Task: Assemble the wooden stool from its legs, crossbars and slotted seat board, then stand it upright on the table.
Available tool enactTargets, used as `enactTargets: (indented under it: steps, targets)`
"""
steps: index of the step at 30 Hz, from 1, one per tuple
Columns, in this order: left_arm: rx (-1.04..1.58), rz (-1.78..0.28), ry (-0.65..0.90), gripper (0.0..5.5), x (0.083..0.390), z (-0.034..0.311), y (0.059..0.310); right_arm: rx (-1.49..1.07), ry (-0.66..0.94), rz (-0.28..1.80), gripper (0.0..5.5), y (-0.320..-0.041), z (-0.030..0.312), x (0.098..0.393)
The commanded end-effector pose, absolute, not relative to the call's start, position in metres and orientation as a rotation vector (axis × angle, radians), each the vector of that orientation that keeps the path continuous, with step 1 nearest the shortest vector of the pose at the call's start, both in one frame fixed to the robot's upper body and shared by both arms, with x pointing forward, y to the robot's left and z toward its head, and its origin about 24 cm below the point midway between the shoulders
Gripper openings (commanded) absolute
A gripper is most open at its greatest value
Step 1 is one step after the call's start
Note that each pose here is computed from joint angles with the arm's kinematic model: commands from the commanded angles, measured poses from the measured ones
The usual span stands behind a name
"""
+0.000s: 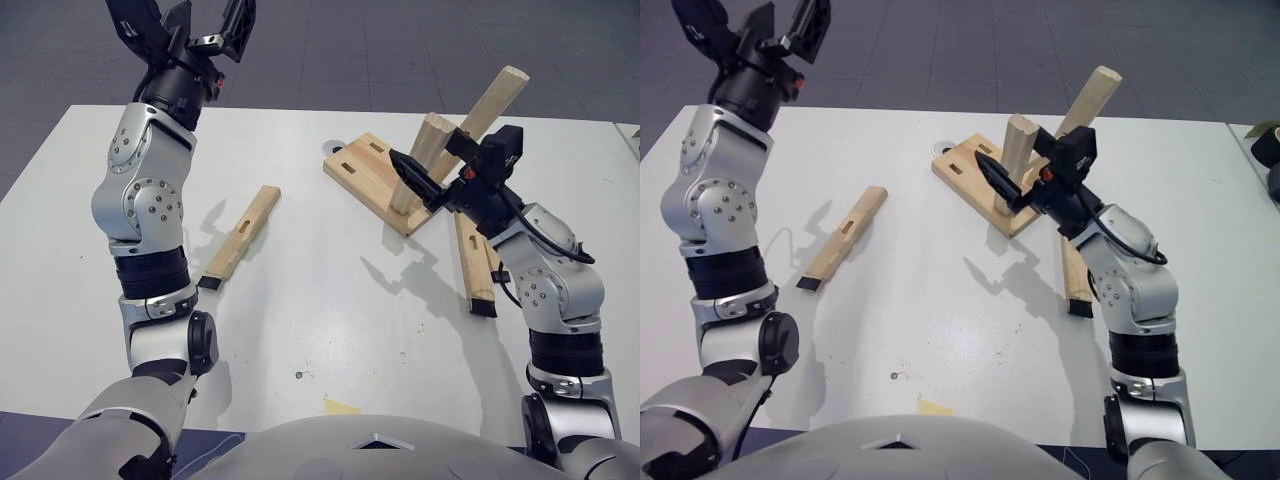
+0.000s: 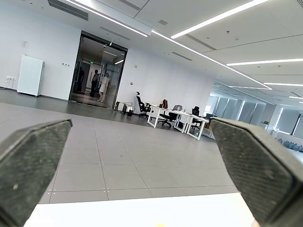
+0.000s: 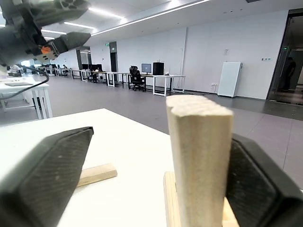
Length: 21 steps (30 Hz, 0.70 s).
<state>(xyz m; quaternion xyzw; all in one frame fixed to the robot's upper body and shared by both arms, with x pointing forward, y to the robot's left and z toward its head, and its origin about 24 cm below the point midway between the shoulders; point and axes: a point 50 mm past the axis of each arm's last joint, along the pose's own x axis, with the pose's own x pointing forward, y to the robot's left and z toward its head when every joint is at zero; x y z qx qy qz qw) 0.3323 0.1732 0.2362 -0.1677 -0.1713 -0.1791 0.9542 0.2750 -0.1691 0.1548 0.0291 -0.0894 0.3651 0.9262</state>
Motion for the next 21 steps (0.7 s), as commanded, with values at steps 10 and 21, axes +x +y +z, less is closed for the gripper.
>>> enactTargets:
  steps: [10, 21]
  targets:
    - [-0.351, -0.391, -0.335, 5.4, 0.329, 0.232, 0.169, -0.018, -0.186, 0.687, 2.26, -0.169, 0.141, 0.28]
    - [-0.337, -0.422, -0.343, 5.4, 0.329, 0.234, 0.168, 0.099, -0.141, 0.992, 1.08, -0.163, 0.147, 0.267]
